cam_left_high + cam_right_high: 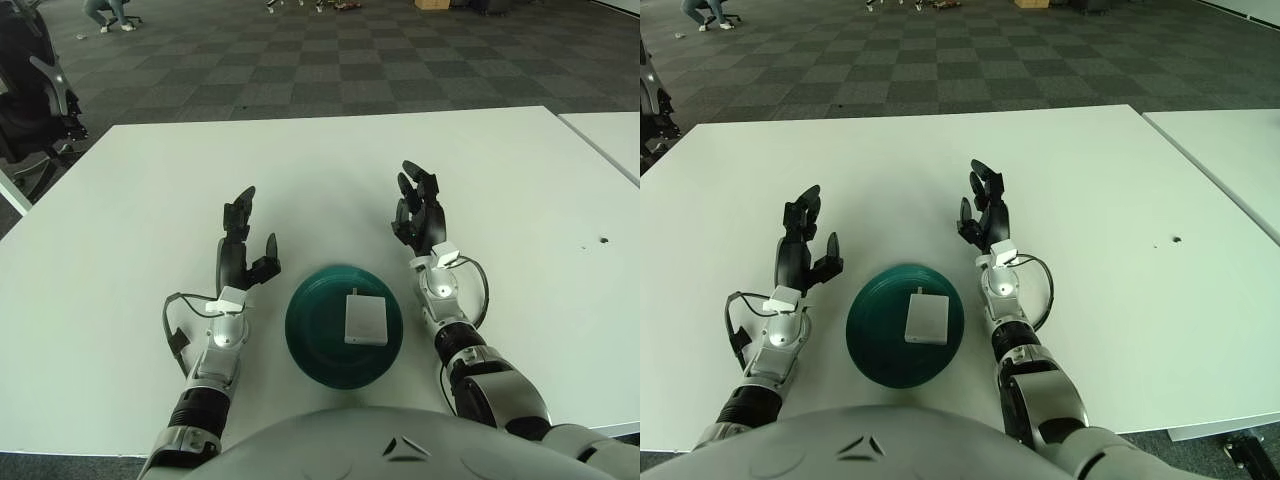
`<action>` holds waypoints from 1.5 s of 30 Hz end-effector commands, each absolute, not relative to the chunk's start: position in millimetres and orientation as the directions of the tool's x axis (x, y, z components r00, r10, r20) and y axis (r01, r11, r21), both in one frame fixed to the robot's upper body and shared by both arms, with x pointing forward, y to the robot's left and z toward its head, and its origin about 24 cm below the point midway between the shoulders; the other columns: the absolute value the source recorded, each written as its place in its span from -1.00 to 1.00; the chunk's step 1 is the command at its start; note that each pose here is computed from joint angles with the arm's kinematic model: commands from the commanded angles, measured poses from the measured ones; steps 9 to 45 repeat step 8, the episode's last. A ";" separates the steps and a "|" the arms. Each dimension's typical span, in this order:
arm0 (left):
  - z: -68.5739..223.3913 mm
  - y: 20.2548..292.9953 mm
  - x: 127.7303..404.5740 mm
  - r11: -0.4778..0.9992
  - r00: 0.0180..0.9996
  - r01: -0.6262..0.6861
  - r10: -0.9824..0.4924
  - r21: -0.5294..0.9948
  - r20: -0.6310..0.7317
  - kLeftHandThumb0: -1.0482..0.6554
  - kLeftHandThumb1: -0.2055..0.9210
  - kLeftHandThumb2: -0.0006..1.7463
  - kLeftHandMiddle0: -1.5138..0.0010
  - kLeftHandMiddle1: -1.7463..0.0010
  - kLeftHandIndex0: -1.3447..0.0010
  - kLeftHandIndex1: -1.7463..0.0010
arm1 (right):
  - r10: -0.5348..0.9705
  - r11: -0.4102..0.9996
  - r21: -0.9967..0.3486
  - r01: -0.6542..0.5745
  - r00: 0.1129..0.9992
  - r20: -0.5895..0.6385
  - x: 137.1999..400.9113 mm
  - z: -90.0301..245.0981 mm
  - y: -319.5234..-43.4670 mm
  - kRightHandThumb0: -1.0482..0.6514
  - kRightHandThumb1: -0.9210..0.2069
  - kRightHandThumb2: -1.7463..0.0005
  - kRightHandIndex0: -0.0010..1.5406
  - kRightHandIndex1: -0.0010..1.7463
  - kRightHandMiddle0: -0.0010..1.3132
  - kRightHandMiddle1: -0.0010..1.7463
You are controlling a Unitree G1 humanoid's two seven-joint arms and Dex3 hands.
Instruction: Put the charger into the plate.
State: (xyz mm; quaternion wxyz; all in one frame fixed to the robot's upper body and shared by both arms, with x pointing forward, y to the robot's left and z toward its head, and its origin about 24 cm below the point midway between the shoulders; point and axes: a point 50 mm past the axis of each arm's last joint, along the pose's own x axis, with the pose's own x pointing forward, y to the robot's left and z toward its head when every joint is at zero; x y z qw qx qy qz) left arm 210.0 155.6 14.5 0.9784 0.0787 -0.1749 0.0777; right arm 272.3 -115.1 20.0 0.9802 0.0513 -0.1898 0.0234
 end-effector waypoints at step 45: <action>-26.1 145.9 149.2 0.986 0.984 -0.156 0.149 0.060 0.101 -0.80 1.00 0.12 0.56 0.96 1.00 0.07 | -0.086 0.949 0.286 0.137 0.979 -0.184 151.2 -55.0 -155.2 -0.83 -1.00 0.40 -0.69 -0.99 -1.00 -0.30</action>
